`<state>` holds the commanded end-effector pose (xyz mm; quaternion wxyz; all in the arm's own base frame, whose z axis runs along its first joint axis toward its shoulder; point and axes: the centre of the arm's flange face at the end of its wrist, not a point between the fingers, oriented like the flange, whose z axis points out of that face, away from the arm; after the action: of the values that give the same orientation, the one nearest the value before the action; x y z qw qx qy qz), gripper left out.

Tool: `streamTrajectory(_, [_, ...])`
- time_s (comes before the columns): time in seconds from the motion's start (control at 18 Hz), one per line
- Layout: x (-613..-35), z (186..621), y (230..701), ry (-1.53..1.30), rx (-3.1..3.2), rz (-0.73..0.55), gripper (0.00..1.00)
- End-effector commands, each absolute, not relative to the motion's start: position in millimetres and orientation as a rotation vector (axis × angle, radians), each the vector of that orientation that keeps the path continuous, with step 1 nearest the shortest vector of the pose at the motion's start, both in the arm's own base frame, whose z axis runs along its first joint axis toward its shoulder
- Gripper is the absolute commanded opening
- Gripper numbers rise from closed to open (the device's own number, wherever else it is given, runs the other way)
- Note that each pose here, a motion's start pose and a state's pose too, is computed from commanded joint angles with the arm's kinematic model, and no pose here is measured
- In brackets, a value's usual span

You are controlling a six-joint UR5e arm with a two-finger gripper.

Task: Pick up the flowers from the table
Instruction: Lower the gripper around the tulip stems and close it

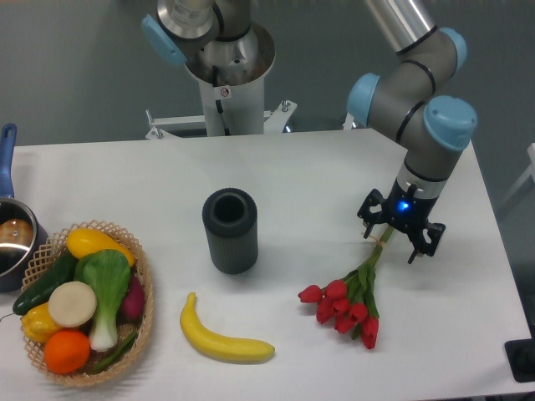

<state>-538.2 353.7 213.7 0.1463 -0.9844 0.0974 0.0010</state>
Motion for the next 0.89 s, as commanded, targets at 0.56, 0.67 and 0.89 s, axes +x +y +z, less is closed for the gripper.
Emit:
streamTrajectory(0.56, [-537, 191, 357, 0.288, -2.855, -0.043, 1.0])
streamTrajectory(0.67, [-533, 191, 362, 0.305, -2.868, -0.041, 1.0])
streamTrajectory(0.89, [-533, 189, 364, 0.309, -2.873, -0.042, 0.92])
